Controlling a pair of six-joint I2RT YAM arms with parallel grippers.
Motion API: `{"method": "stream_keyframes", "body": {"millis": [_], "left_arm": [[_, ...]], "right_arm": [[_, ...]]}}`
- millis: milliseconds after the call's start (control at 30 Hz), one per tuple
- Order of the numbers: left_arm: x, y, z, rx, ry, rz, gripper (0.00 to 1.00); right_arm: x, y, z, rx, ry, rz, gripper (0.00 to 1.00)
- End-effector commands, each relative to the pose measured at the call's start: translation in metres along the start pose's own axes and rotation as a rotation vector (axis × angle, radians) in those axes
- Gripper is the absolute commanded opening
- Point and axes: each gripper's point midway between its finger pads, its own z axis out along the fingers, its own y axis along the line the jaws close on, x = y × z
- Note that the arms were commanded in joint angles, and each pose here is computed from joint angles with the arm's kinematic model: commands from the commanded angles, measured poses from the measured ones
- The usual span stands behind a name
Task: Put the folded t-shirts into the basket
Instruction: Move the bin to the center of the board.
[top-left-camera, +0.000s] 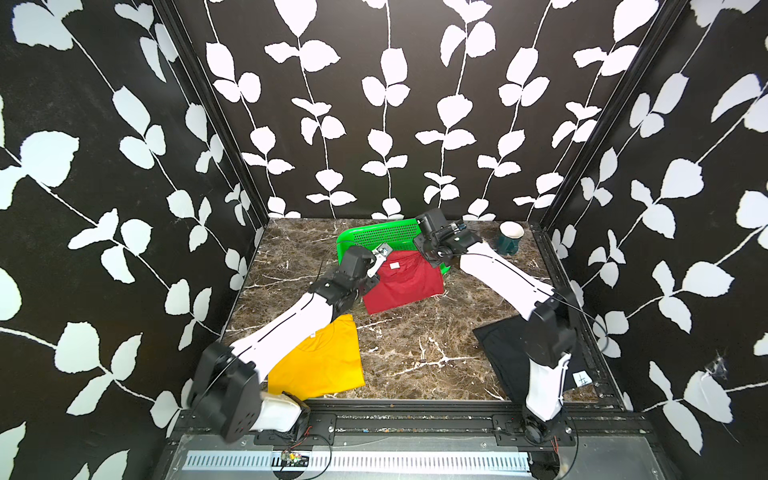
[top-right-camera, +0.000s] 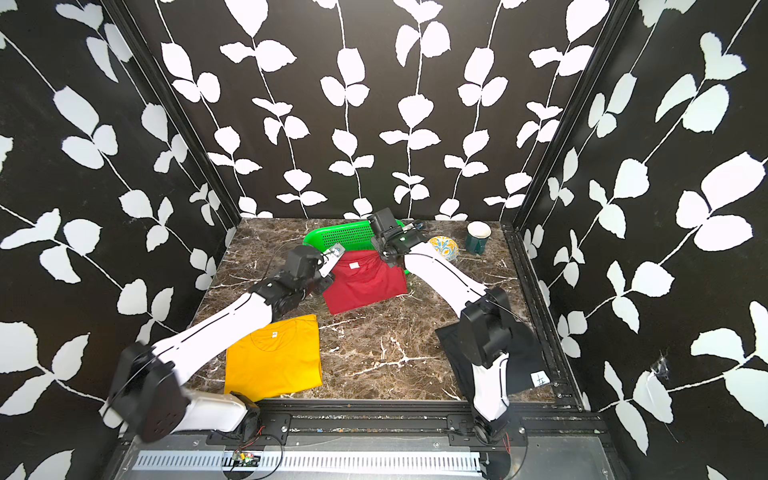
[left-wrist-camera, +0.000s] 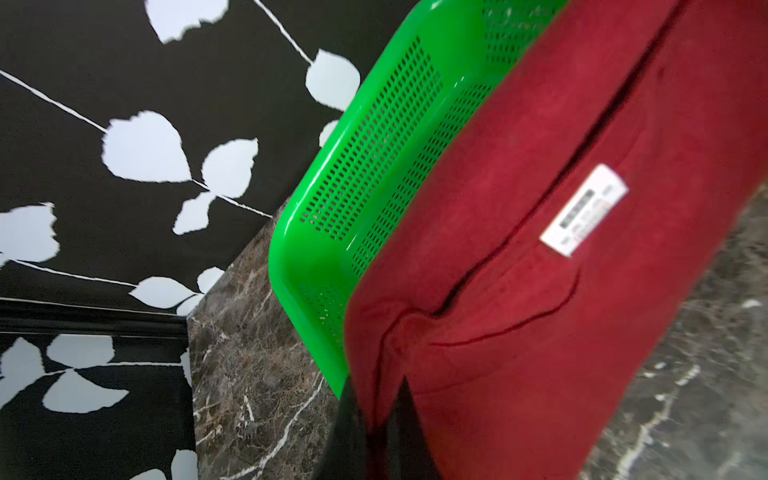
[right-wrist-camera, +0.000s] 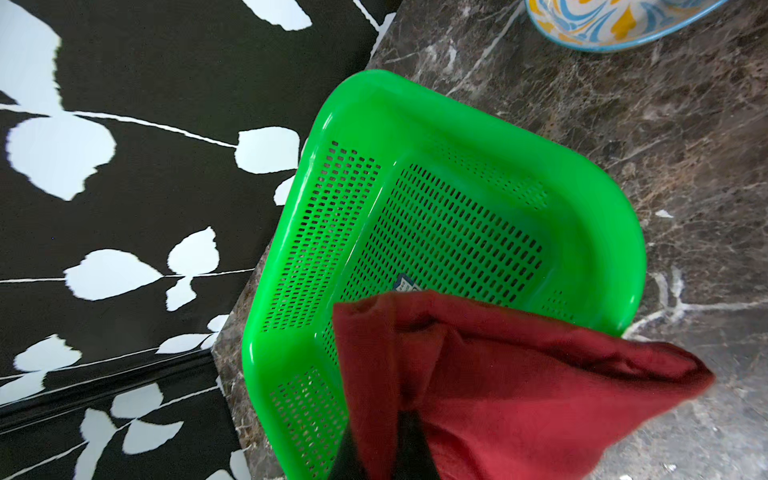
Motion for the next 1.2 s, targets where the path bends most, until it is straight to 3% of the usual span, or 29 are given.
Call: {"method": "stream_keyframes", "body": {"millis": [0,133,367,667,800,967,1167], "left_arm": [[0.006,-0.03,0.027,0.124,0.037,-0.008,0.0],[0.035,-0.068,0.052,0.238,0.164,-0.045,0.0],[0.044,-0.106,0.031,0.366,0.094,-0.136,0.0],[0.051,-0.18,-0.007,0.548,0.098,-0.07,0.0],[0.053,-0.202,-0.03,0.557,0.101,-0.003,0.0],[0.025,-0.229,-0.081,0.66,0.027,0.053,0.0],[-0.009,-0.23,-0.136,0.702,-0.076,0.079,0.0]], "right_arm": [[-0.011,-0.013,0.02,0.068,-0.049,0.001,0.0],[0.002,-0.047,0.049,0.142,0.01,0.003,0.0],[0.003,-0.09,0.05,0.208,0.054,-0.013,0.0],[0.008,-0.133,0.016,0.274,0.112,-0.112,0.0],[0.017,-0.15,-0.002,0.255,0.156,-0.115,0.0],[0.032,-0.155,-0.037,0.187,0.243,-0.099,0.0],[0.013,-0.146,-0.095,0.064,0.186,-0.053,0.0]]}}
